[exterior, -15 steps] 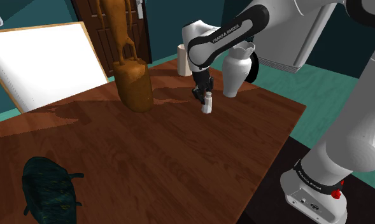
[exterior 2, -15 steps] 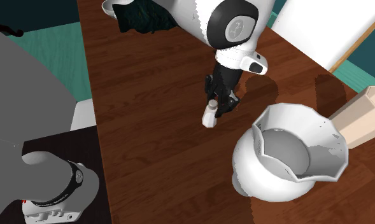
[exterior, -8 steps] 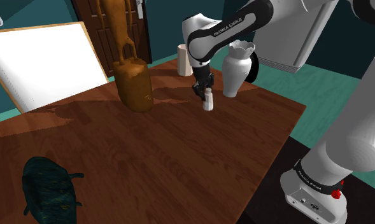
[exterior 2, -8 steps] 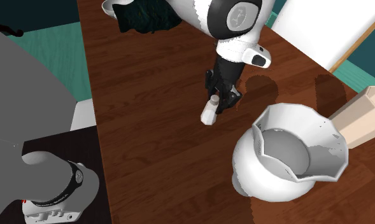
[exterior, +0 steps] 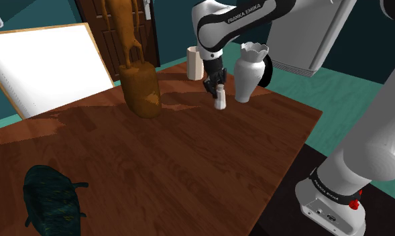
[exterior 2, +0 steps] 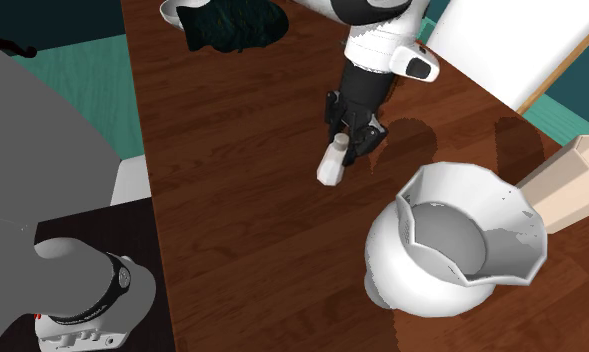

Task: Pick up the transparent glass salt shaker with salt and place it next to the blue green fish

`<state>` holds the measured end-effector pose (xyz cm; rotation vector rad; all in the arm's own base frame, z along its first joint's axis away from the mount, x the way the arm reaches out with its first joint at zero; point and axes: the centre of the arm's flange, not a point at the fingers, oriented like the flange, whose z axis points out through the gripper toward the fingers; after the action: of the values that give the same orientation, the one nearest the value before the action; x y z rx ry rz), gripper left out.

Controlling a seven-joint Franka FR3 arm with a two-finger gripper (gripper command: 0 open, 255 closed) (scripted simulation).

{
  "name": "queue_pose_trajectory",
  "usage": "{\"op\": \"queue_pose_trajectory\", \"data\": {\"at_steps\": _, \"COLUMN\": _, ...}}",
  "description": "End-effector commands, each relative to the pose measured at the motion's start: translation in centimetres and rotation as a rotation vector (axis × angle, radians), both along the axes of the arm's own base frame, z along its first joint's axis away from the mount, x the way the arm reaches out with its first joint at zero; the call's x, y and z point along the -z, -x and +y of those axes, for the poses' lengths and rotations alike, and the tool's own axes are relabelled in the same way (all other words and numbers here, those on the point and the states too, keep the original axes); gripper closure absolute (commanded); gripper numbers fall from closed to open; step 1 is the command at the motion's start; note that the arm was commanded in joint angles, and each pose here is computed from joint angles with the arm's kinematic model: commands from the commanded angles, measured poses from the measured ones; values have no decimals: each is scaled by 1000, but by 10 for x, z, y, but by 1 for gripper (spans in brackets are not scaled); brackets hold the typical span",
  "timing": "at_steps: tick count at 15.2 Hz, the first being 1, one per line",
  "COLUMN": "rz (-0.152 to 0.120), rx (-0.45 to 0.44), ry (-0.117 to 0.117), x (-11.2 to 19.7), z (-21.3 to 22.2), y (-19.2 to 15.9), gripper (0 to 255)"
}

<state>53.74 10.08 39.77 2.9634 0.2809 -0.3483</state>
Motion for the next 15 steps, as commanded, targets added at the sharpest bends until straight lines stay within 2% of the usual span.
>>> {"op": "queue_pose_trajectory", "data": {"at_steps": 1, "rz": 0, "rx": 0, "ry": 0, "x": -10, "z": 0, "y": 1, "gripper": 255}}
{"op": "queue_pose_trajectory", "data": {"at_steps": 15, "rz": 0, "rx": 0, "ry": 0, "x": -84, "z": 0, "y": 1, "gripper": 255}}
